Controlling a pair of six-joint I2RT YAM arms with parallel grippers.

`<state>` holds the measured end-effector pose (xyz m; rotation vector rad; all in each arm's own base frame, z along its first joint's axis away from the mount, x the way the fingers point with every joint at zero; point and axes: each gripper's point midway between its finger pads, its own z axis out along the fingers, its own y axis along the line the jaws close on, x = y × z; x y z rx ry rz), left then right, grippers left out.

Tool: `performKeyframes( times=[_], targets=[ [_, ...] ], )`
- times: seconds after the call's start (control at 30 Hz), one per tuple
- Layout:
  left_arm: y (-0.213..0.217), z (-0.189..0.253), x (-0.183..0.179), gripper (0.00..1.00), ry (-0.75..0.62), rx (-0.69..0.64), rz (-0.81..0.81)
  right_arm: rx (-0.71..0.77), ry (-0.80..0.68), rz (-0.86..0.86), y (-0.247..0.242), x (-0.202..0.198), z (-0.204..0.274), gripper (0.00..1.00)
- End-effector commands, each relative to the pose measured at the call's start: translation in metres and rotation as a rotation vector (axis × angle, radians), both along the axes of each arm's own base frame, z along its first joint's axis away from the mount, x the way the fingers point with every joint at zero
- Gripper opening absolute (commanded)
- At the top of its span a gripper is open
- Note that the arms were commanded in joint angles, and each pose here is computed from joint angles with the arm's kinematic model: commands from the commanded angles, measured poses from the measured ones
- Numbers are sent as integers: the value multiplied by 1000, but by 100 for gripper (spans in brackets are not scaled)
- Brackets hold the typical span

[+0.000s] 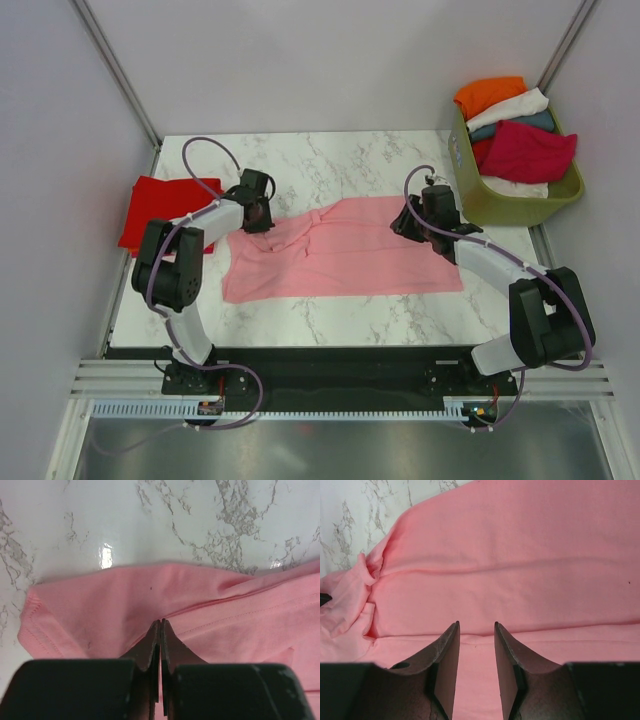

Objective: Fold and stack the t-shirts
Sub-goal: Fold the tshirt

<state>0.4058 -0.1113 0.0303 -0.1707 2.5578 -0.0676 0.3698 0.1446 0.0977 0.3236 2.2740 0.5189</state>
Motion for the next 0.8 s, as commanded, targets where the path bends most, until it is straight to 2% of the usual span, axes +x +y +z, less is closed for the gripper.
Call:
performKeyframes(
  times=[0.0, 0.03, 0.17, 0.53, 0.77],
  targets=[
    [-4, 37, 9, 2, -90, -23, -18, -16, -41, -30, -7, 12, 18, 42],
    [-3, 40, 8, 2, -96, -26, -17, -29, -42, -55, -12, 16, 18, 42],
    [-2, 62, 4, 2, -157, -44, -9, -83, -43, -117, -27, 30, 21, 55],
    [10, 134, 19, 2, -405, -34, 26, -319, -8, -305, -79, 82, 18, 56],
    [11, 145, 42, 2, -430, 15, 29, -456, 20, -419, -121, 111, 15, 56]
  ],
)
